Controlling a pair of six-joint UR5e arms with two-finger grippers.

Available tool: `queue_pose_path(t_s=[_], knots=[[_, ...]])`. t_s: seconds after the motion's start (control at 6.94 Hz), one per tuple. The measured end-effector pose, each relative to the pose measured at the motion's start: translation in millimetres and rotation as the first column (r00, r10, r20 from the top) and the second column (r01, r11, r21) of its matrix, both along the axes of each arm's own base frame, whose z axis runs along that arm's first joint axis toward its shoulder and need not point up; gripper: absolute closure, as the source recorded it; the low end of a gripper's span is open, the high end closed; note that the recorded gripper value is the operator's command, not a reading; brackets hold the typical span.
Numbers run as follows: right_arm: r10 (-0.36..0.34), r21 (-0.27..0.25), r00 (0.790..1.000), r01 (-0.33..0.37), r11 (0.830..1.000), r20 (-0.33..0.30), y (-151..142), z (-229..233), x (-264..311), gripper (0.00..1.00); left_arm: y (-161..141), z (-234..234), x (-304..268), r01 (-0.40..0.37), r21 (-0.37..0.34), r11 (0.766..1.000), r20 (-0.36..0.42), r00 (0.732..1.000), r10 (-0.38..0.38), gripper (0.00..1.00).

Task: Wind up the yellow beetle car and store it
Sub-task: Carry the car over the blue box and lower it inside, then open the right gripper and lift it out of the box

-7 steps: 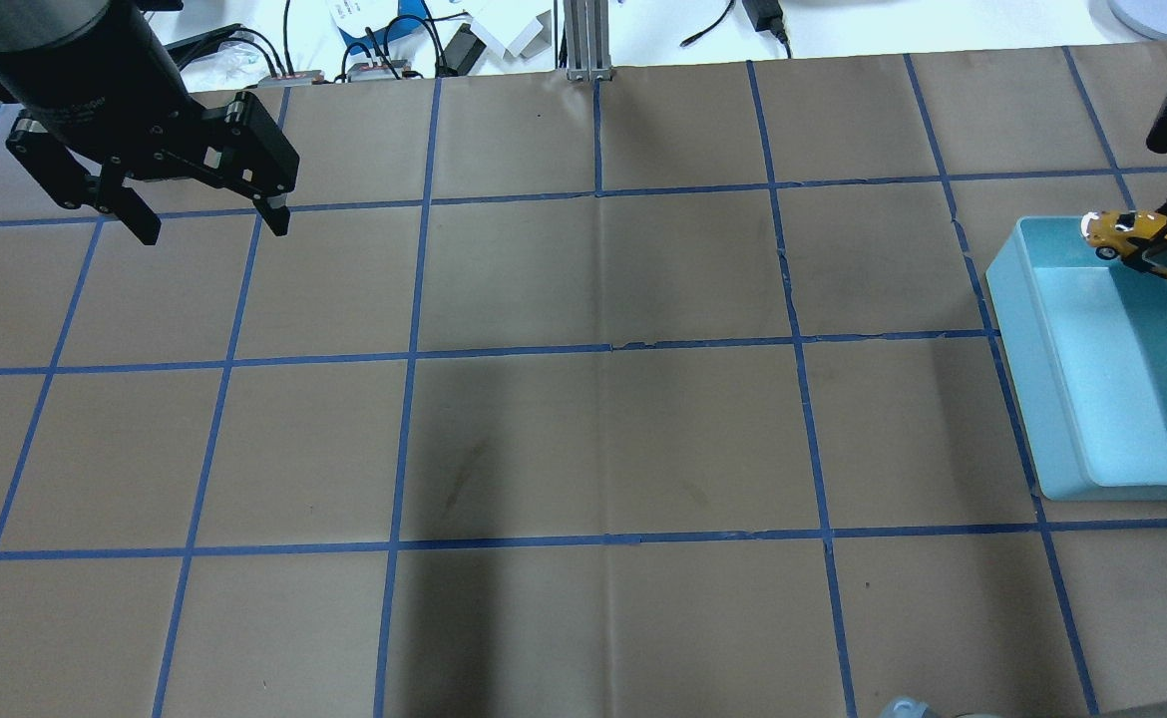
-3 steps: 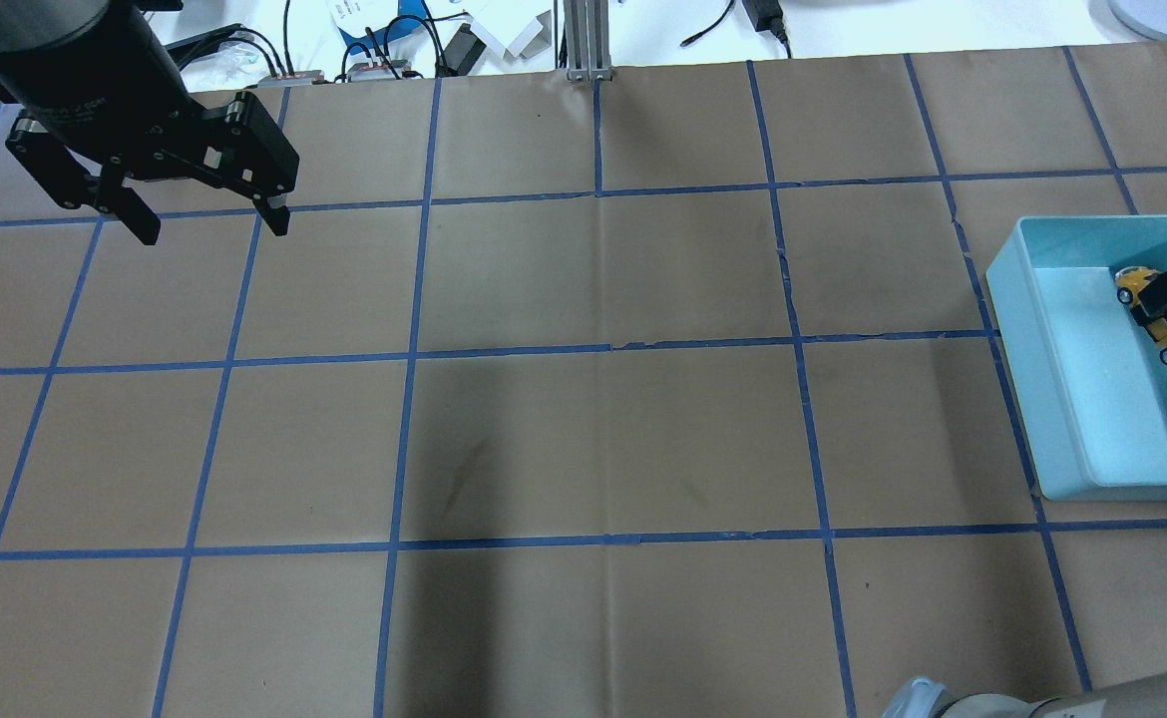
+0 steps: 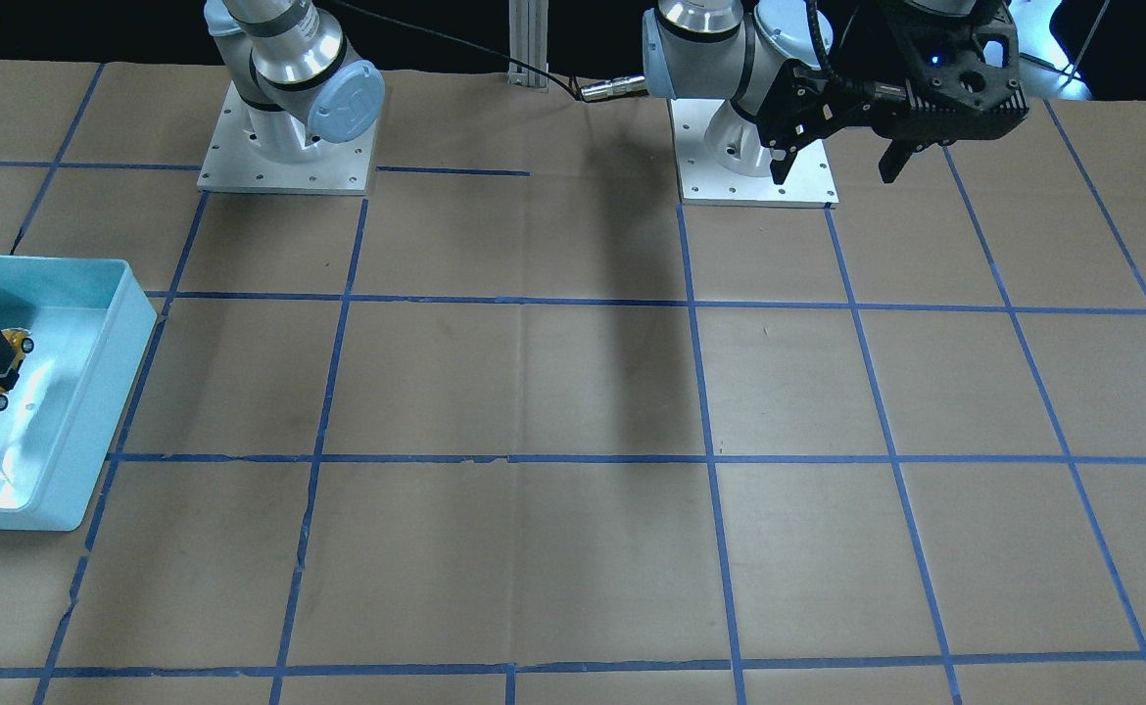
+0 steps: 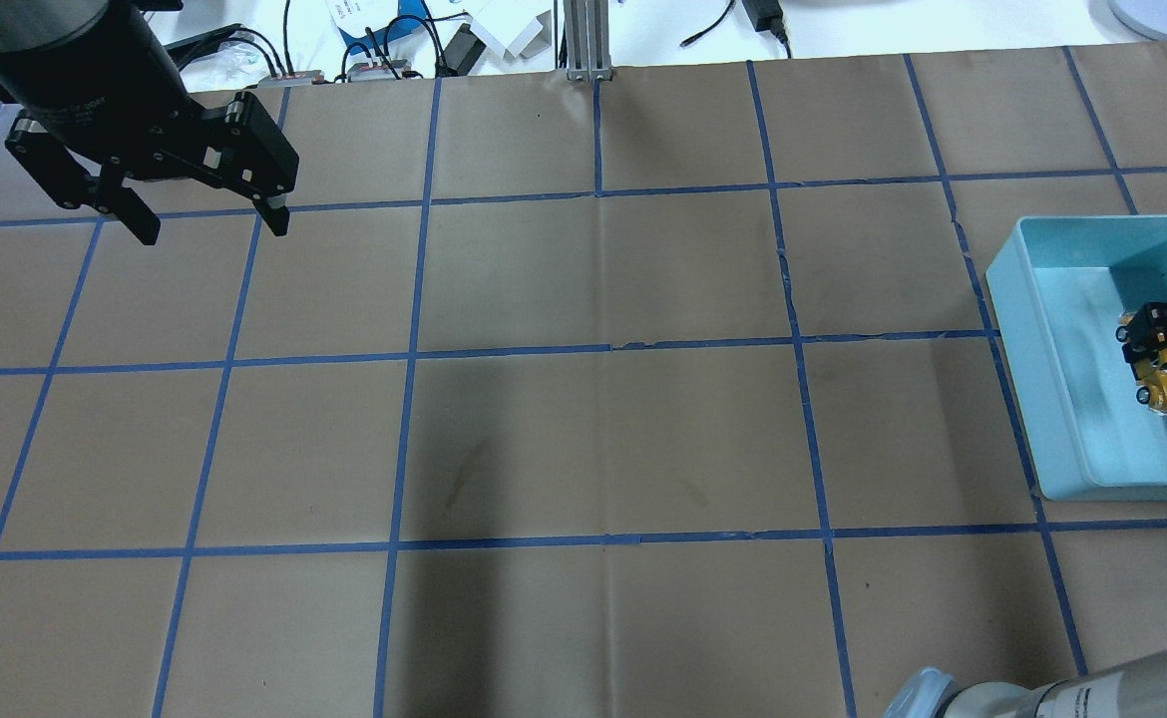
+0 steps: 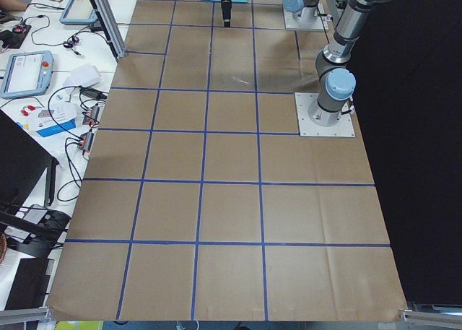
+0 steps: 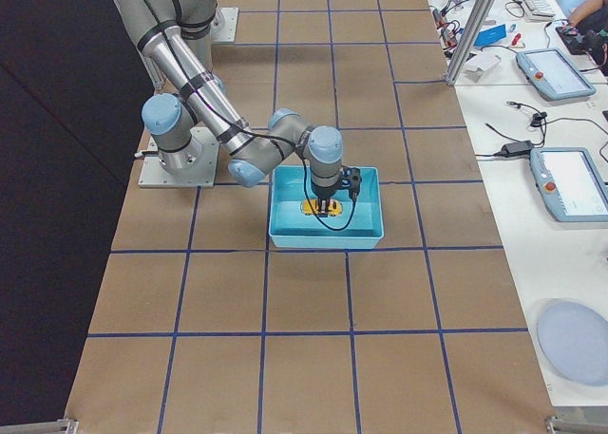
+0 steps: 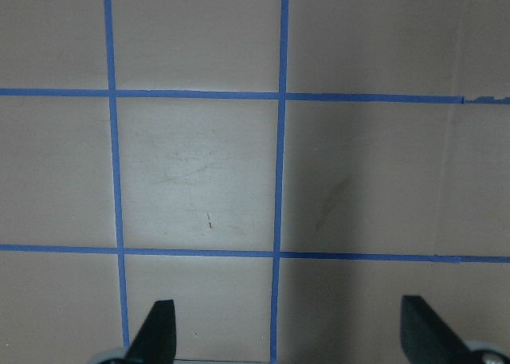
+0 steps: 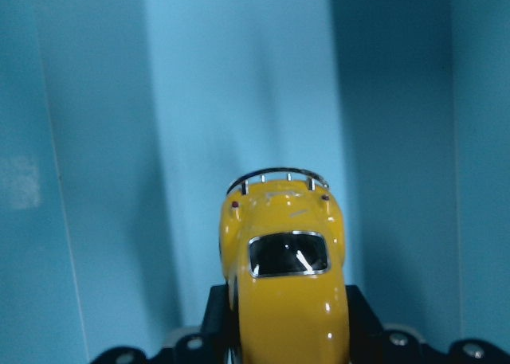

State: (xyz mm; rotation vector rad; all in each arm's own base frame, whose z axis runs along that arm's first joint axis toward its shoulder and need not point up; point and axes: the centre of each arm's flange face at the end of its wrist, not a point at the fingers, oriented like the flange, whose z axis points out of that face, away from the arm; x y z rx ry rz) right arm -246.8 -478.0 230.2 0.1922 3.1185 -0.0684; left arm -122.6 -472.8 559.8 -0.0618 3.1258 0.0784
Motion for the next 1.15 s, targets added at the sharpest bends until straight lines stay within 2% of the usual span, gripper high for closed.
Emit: queue_pose_path(t_s=[0.14,0.29,0.72,1.15], knots=[[-0.017,-0.001,1.0,0.017,1.0,-0.003,3,-11,2,0.08,0,0,0,0.0,0.0,1.0,0.0,1.0,0.0,0.0],[-0.021,-0.008,1.0,0.021,1.0,-0.007,4,-16,2,0.0,0,0,0,0.0,0.0,1.0,0.0,1.0,0.0,0.0],[-0.016,0.002,1.0,0.016,1.0,0.008,2,-5,3,0.0,0,0,0,0.0,0.0,1.0,0.0,1.0,0.0,0.0],[0.006,-0.011,1.0,-0.006,1.0,0.006,-21,79,-8,0.0,0,0,0,0.0,-0.001,1.0,0.0,1.0,0.0,0.0]])
